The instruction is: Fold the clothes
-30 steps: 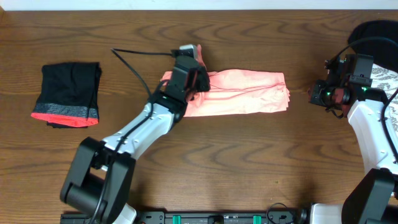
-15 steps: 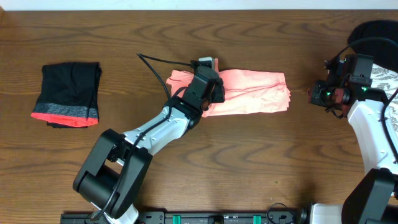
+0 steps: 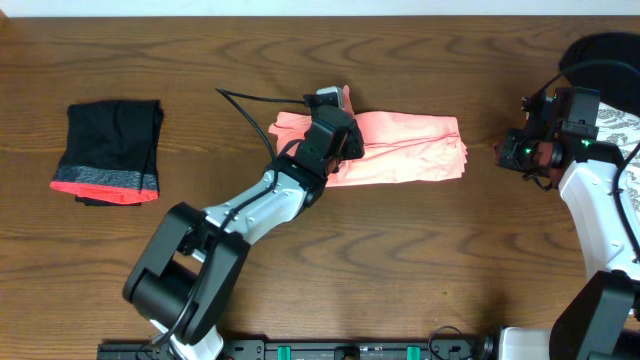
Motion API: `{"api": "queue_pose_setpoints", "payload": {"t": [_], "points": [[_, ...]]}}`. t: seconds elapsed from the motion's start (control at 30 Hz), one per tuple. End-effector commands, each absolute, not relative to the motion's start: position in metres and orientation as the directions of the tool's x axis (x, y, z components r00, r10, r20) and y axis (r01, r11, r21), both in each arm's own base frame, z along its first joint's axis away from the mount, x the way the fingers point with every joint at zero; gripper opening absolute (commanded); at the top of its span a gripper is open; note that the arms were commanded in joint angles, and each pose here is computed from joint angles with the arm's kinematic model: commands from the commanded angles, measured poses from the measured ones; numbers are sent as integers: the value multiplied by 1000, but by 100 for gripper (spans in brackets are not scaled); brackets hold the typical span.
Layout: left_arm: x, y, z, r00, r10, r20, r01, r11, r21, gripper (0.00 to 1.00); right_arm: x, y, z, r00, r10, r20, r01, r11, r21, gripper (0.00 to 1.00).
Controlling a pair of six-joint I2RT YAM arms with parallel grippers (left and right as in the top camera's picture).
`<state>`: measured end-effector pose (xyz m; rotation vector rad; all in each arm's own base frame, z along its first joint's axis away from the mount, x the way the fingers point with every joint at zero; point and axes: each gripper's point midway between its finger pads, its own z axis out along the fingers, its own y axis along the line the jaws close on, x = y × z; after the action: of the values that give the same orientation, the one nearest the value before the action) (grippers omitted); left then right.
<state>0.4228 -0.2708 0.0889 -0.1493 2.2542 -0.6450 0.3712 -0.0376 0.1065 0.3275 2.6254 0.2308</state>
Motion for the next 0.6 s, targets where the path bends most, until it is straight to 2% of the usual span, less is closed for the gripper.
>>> {"api": "queue_pose_setpoints", "payload": {"t": [0.0, 0.07, 0.1, 0.13, 0.17, 0.2, 0.47, 0.53, 0.57], "points": [[424, -279, 84, -697, -306, -648, 86, 862, -500, 6, 372, -33, 108, -855, 272, -441, 183, 955, 235, 31], [422, -282, 83, -700, -300, -648, 93, 862, -499, 6, 372, -33, 108, -855, 272, -441, 183, 955, 235, 31], [421, -284, 84, -701, -297, -648, 97, 861, -499, 10, 372, -33, 108, -855, 273, -442, 183, 955, 235, 31], [420, -286, 85, -701, -296, -649, 103, 858, -502, 25, 373, -33, 109, -854, 273, -443, 182, 955, 235, 31], [420, -288, 86, -701, -295, -649, 111, 854, -508, 49, 373, -33, 109, -854, 273, -444, 183, 955, 235, 31], [420, -290, 87, -702, -291, -650, 120, 851, -511, 67, 373, -33, 109, -854, 272, -444, 182, 955, 235, 31], [421, -301, 120, -676, -207, -707, 250, 838, -485, 71, 373, -30, 109, -855, 270, -442, 173, 953, 248, 31], [422, -291, 128, -664, -196, -721, 249, 852, -461, 65, 374, -24, 111, -860, 246, -447, 135, 955, 265, 29], [423, -282, 131, -664, -197, -721, 233, 862, -450, 57, 375, -17, 113, -863, 217, -456, 87, 953, 289, 27]]}}
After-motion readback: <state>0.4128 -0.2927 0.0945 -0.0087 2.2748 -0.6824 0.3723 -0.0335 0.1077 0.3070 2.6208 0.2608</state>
